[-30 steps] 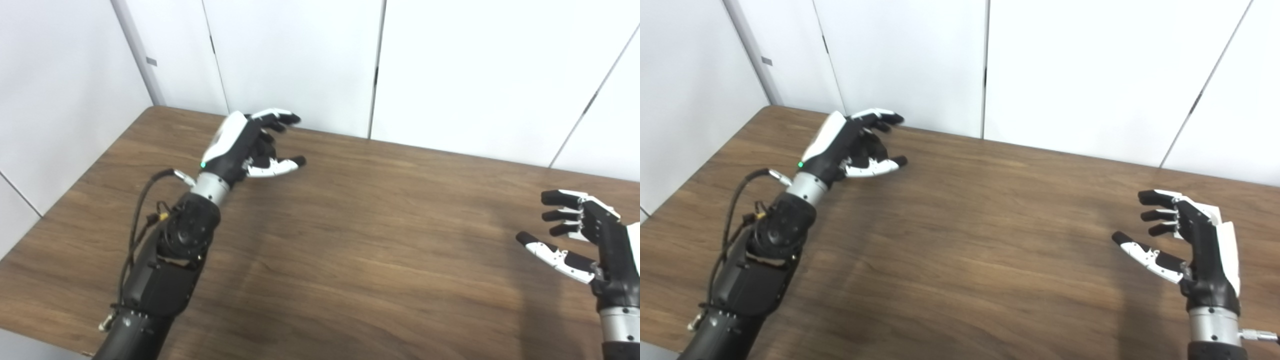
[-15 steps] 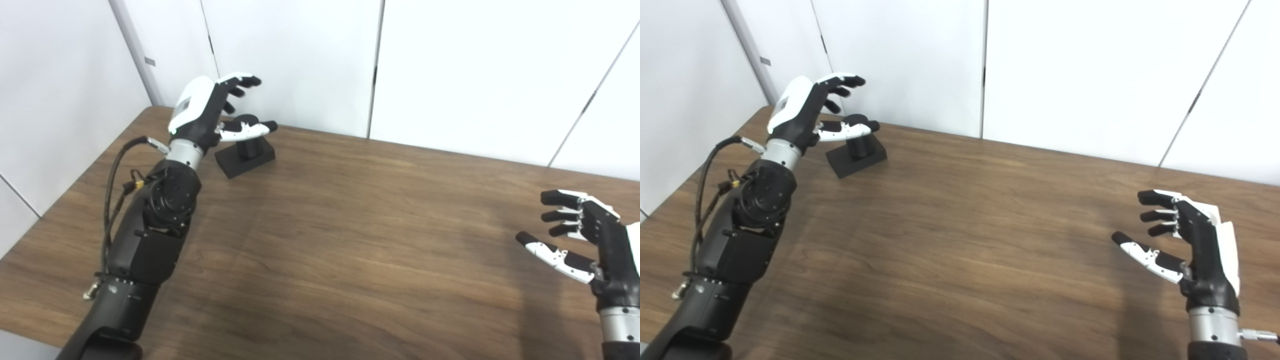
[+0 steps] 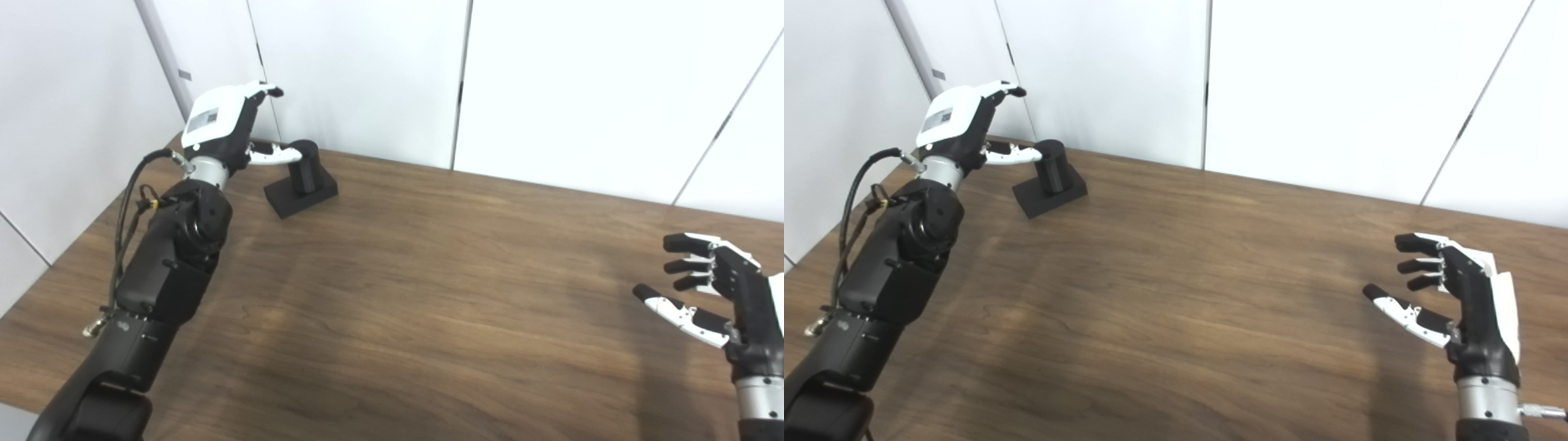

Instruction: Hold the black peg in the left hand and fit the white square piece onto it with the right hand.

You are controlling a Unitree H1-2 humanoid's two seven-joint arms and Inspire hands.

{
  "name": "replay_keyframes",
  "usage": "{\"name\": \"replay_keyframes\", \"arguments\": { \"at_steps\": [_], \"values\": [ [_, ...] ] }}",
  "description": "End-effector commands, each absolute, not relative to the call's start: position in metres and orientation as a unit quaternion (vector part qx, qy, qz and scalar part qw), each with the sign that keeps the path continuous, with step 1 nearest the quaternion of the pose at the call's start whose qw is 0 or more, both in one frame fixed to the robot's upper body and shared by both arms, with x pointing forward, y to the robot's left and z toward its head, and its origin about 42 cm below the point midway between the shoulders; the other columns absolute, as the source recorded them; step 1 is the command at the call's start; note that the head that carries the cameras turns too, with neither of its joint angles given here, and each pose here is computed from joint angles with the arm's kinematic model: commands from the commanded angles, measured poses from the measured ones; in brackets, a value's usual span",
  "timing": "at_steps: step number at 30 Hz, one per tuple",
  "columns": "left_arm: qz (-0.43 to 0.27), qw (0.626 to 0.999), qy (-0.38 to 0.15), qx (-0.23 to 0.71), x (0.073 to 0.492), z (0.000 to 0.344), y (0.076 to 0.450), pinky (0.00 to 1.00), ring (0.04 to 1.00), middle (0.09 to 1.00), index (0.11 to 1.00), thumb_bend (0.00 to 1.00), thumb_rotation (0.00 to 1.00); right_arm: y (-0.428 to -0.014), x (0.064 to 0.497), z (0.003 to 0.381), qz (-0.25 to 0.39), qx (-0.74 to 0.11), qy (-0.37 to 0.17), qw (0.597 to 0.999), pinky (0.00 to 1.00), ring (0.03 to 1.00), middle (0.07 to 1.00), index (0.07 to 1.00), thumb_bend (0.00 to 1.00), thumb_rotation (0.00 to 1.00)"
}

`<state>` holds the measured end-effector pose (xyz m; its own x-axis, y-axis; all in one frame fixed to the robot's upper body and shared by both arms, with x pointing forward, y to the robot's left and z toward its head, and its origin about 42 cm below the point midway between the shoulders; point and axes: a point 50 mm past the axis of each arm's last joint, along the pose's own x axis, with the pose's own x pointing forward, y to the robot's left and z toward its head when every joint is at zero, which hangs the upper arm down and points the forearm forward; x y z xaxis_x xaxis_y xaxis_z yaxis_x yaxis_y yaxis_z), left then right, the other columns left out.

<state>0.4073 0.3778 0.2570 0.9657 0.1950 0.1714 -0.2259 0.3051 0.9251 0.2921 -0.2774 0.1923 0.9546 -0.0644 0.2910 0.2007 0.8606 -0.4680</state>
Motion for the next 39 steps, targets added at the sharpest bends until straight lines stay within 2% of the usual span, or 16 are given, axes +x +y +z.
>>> {"name": "replay_keyframes", "arguments": {
  "at_steps": [1,7,14,19,24,39],
  "values": [
    [0.15,0.799,-0.029,0.582,0.417,0.287,0.382,0.8,0.949,0.953,0.852,0.9,0.4,-0.279,0.296,0.21,-0.072,-0.257,-0.167,0.949,0.46,0.581,0.678,0.647,0.52,0.0],
    [0.144,0.793,0.008,0.591,0.425,0.279,0.383,0.8,0.963,0.973,0.875,0.95,0.47,-0.28,0.295,0.21,-0.071,-0.254,-0.165,0.95,0.47,0.586,0.68,0.655,0.52,0.0],
    [0.144,0.785,0.04,0.601,0.43,0.273,0.384,0.86,0.983,0.987,0.881,0.98,0.49,-0.281,0.296,0.21,-0.071,-0.25,-0.171,0.95,0.45,0.573,0.677,0.656,0.52,0.0],
    [0.132,0.792,0.065,0.592,0.432,0.266,0.383,0.89,0.984,0.979,0.845,0.96,0.48,-0.282,0.296,0.212,-0.072,-0.255,-0.172,0.949,0.45,0.571,0.671,0.647,0.52,0.0],
    [0.121,0.794,0.083,0.59,0.433,0.257,0.382,0.87,0.968,0.967,0.804,0.97,0.48,-0.282,0.296,0.212,-0.073,-0.254,-0.171,0.949,0.46,0.572,0.674,0.646,0.51,0.0],
    [0.104,0.784,0.121,0.6,0.443,0.234,0.385,0.9,0.988,0.98,0.82,1.0,0.5,-0.282,0.295,0.213,-0.073,-0.253,-0.176,0.948,0.44,0.564,0.671,0.644,0.51,0.0]
  ]
}}
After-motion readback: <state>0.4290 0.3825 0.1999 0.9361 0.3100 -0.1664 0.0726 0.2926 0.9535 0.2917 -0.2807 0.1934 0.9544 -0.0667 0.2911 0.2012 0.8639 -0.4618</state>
